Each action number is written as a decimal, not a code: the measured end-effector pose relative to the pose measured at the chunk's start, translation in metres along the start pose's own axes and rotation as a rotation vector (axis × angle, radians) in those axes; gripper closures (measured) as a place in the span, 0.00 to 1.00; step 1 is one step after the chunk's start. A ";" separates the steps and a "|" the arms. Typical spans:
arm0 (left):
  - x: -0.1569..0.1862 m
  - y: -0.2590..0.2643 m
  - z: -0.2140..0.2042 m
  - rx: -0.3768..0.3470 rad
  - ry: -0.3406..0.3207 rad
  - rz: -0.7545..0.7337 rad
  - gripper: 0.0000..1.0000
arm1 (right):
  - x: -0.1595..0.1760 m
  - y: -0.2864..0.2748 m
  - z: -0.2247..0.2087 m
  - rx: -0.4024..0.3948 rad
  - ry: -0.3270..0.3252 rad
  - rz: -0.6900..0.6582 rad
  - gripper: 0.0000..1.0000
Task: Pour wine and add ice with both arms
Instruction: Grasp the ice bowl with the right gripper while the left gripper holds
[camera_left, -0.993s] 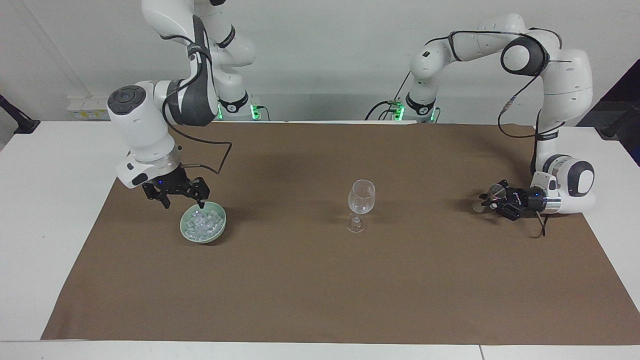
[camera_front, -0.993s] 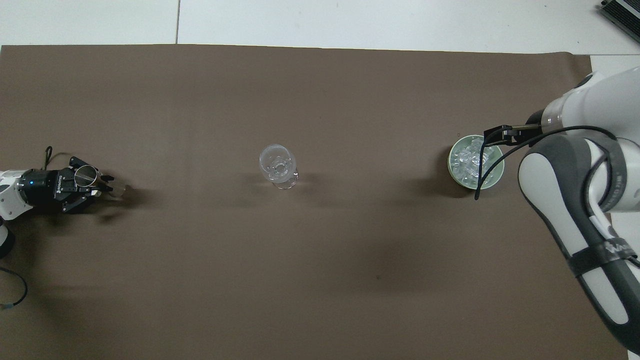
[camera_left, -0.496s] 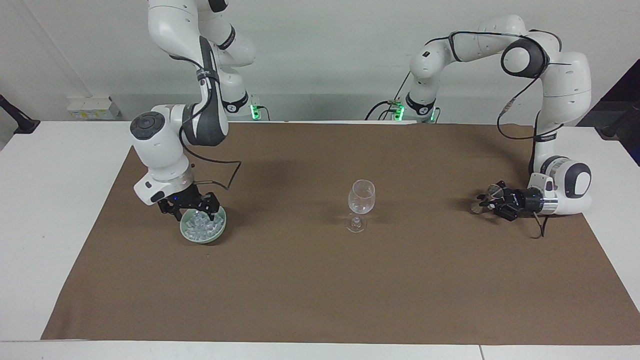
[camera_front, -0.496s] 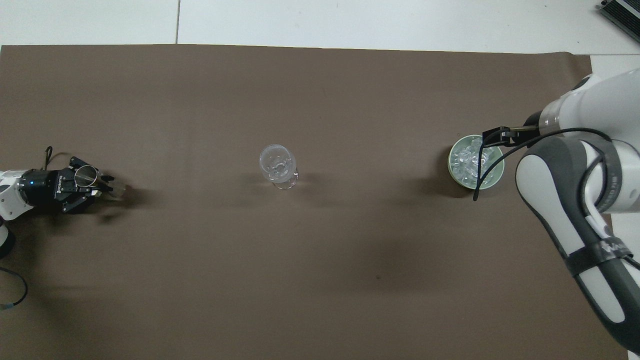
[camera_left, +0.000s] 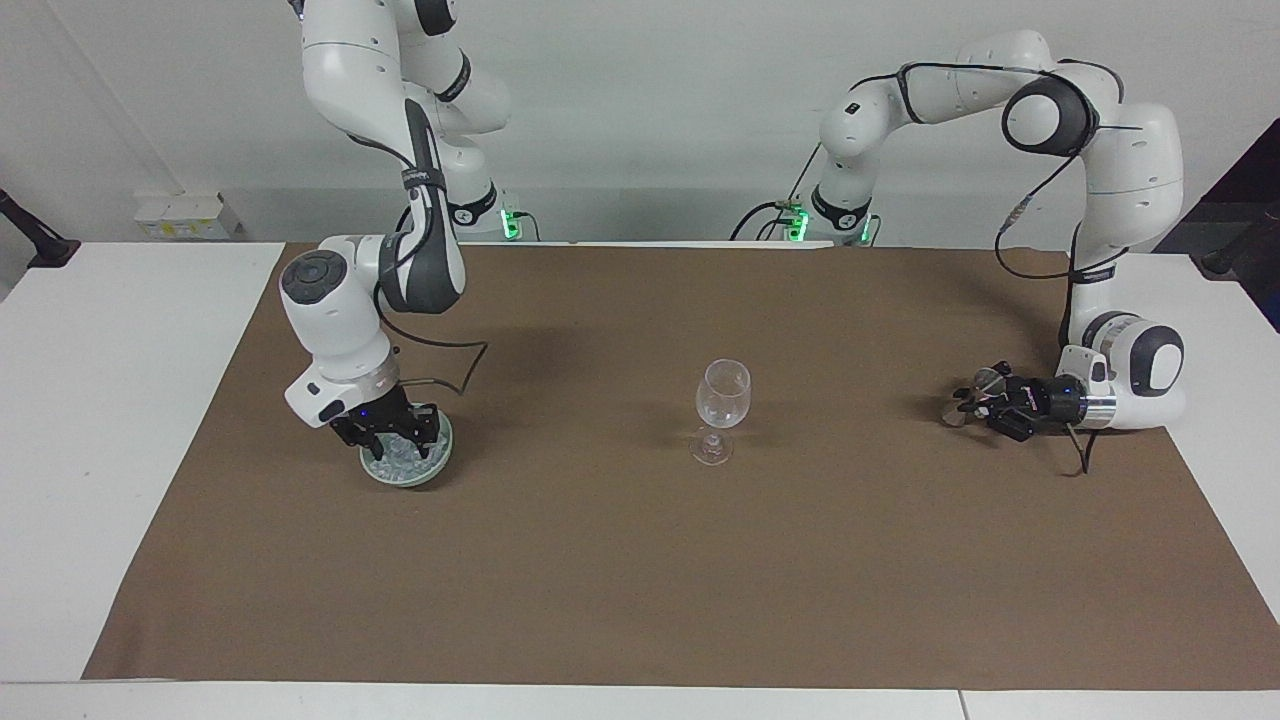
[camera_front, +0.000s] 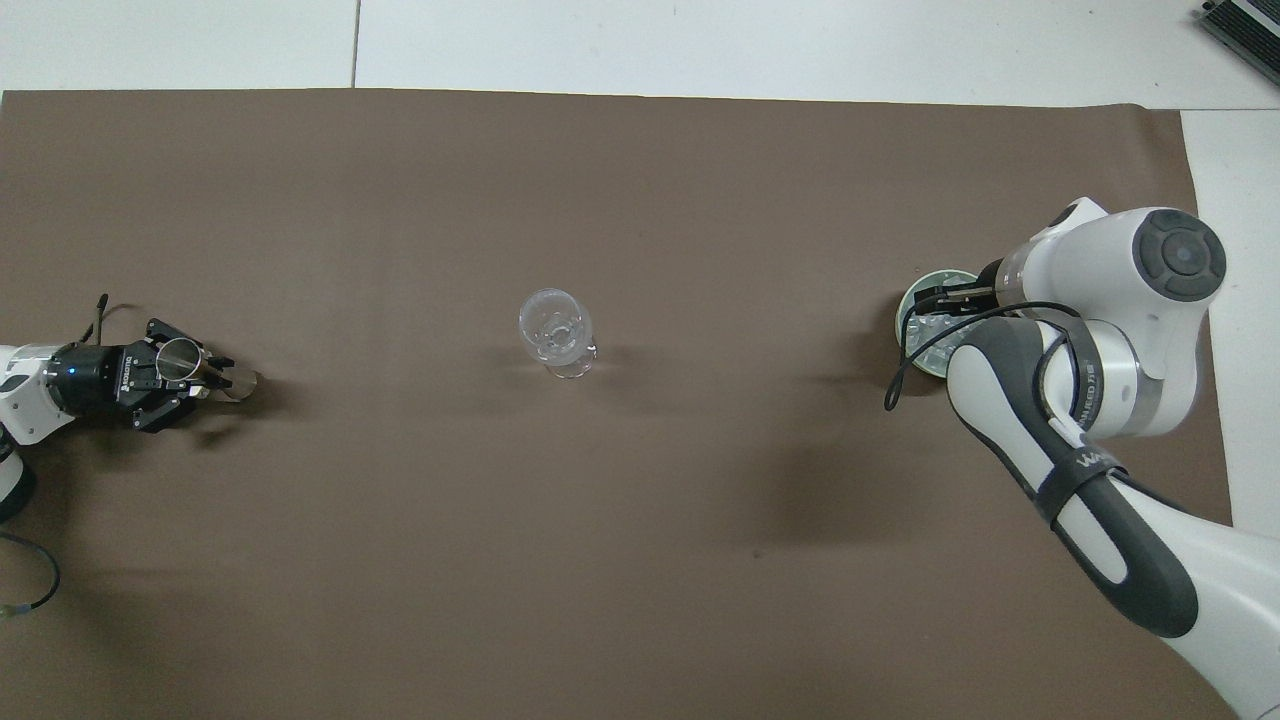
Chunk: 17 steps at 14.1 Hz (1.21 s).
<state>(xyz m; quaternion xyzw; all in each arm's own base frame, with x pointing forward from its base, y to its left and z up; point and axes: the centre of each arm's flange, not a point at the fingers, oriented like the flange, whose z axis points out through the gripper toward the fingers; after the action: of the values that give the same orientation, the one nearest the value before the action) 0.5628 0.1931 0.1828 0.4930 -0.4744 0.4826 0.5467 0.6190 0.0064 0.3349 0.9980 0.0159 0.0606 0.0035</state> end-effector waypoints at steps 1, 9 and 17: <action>0.000 0.000 -0.001 0.000 -0.002 0.001 0.78 | 0.000 0.000 0.001 0.000 -0.002 0.000 0.33; 0.000 0.001 -0.003 -0.011 -0.020 0.000 0.78 | -0.009 0.001 -0.008 0.004 -0.067 -0.022 0.33; -0.005 0.001 -0.003 -0.011 -0.026 -0.007 0.74 | -0.008 0.004 -0.011 0.003 -0.056 -0.024 0.48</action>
<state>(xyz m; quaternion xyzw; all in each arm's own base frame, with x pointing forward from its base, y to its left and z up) 0.5611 0.1961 0.1781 0.4979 -0.4825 0.4716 0.5449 0.6100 0.0020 0.3445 0.9991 0.0281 0.0326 0.0032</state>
